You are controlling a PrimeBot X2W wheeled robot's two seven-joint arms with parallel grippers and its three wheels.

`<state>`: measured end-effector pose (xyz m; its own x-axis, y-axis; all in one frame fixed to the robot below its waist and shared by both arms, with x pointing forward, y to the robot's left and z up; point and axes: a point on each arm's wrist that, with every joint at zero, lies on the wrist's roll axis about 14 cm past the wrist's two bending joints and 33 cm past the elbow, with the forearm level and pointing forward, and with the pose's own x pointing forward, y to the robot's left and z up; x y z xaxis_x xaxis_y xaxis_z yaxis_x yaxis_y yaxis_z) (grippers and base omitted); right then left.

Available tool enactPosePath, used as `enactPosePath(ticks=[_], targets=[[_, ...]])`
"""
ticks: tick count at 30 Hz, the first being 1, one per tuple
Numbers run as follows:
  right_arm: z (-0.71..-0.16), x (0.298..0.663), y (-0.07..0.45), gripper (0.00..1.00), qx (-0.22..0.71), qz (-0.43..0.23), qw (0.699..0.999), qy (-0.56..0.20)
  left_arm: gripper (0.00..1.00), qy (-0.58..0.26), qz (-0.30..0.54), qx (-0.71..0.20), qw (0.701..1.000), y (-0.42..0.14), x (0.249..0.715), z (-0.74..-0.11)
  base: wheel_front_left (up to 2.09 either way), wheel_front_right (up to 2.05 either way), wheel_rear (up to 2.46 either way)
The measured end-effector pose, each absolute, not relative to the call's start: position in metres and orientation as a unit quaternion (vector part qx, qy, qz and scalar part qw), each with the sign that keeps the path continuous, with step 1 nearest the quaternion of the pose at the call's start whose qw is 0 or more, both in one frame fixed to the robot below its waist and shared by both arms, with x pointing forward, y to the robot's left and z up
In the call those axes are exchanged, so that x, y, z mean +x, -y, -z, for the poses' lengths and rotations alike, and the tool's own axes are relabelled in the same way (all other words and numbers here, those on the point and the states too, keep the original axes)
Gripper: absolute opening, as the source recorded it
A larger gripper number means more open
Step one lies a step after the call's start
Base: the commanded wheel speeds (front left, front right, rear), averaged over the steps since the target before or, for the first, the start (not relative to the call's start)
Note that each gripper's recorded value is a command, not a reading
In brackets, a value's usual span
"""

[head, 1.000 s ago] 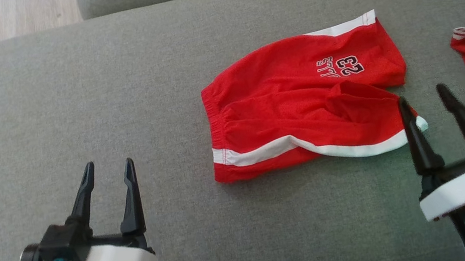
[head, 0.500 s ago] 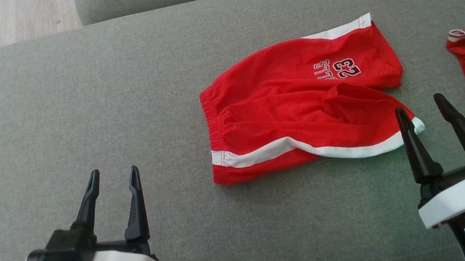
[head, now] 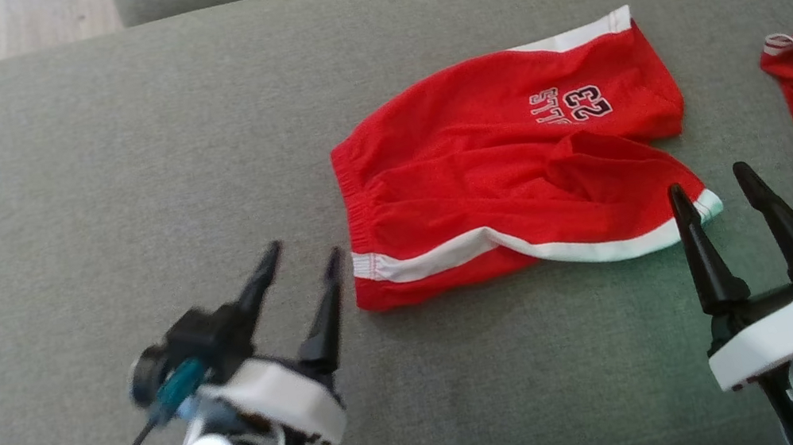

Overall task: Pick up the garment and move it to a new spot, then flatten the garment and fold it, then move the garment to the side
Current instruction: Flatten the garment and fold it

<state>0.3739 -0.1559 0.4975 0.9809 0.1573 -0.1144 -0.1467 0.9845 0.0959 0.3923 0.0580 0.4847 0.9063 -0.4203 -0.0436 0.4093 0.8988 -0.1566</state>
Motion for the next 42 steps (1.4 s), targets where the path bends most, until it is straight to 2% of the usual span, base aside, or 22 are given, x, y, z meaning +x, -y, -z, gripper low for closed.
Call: enactPosePath(ticks=[8, 14, 15, 17, 19, 20, 21, 26, 35, 36, 37, 38, 39, 42], targets=[[-0.482, 0.37, 0.168, 1.0, 0.052, -0.054, 0.993, -0.086, 1.0, -0.162, 0.261, -0.109, 0.945, -0.022, 0.392, -0.435, 0.0, 0.0, 0.0], [-0.474, 0.373, 0.176, 1.0, 0.057, -0.04, 0.993, -0.097, 1.0, -0.186, 0.277, -0.117, 0.935, -0.013, 0.394, -0.423, 0.0, 0.0, 0.0], [-0.472, 0.373, 0.177, 1.0, 0.058, -0.038, 0.993, -0.1, 0.94, -0.183, 0.279, -0.118, 0.935, -0.012, 0.395, -0.424, 0.0, 0.0, 0.0], [-0.468, 0.372, 0.18, 1.0, 0.058, -0.033, 0.992, -0.107, 0.44, -0.176, 0.281, -0.117, 0.936, -0.012, 0.397, -0.426, 0.0, 0.0, 0.0], [-0.461, 0.371, 0.186, 1.0, 0.057, -0.023, 0.991, -0.118, 0.22, -0.177, 0.283, -0.111, 0.936, -0.015, 0.397, -0.424, 0.0, 0.0, 0.0], [-0.456, 0.37, 0.189, 1.0, 0.057, -0.019, 0.99, -0.126, 0.07, -0.174, 0.283, -0.109, 0.937, -0.016, 0.397, -0.424, 0.0, 0.0, 0.0], [-0.451, 0.369, 0.192, 1.0, 0.057, -0.014, 0.989, -0.134, 0.0, -0.171, 0.283, -0.109, 0.937, -0.017, 0.397, -0.425, 0.0, 0.0, 0.0], [-0.418, 0.366, 0.201, 1.0, 0.049, -0.005, 0.981, -0.189, 0.0, -0.165, 0.281, -0.11, 0.939, -0.019, 0.398, -0.427, 0.0, 0.0, 0.0], [-0.38, 0.392, 0.194, 1.0, 0.032, -0.032, 0.968, -0.248, 0.0, -0.158, 0.285, -0.104, 0.94, -0.019, 0.405, -0.429, 0.0, 0.0, 0.0], [-0.376, 0.392, 0.193, 0.78, 0.034, -0.034, 0.966, -0.254, 0.0, -0.159, 0.284, -0.103, 0.94, -0.02, 0.404, -0.429, 0.0, 0.0, 0.0], [-0.372, 0.392, 0.192, 0.42, 0.037, -0.035, 0.964, -0.26, 0.0, -0.157, 0.282, -0.102, 0.941, -0.021, 0.404, -0.428, 0.0, 0.0, 0.0], [-0.368, 0.39, 0.191, 0.24, 0.039, -0.036, 0.962, -0.267, 0.0, -0.155, 0.281, -0.102, 0.942, -0.022, 0.404, -0.429, 0.0, 0.0, 0.0], [-0.365, 0.389, 0.19, 0.0, 0.042, -0.036, 0.961, -0.273, 0.0, -0.155, 0.279, -0.102, 0.942, -0.023, 0.405, -0.429, 0.0, 0.0, 0.0], [-0.364, 0.388, 0.19, 0.0, 0.049, -0.036, 0.96, -0.274, 0.0, -0.145, 0.276, -0.104, 0.944, -0.025, 0.406, -0.432, 0.0, 0.0, 0.0]])
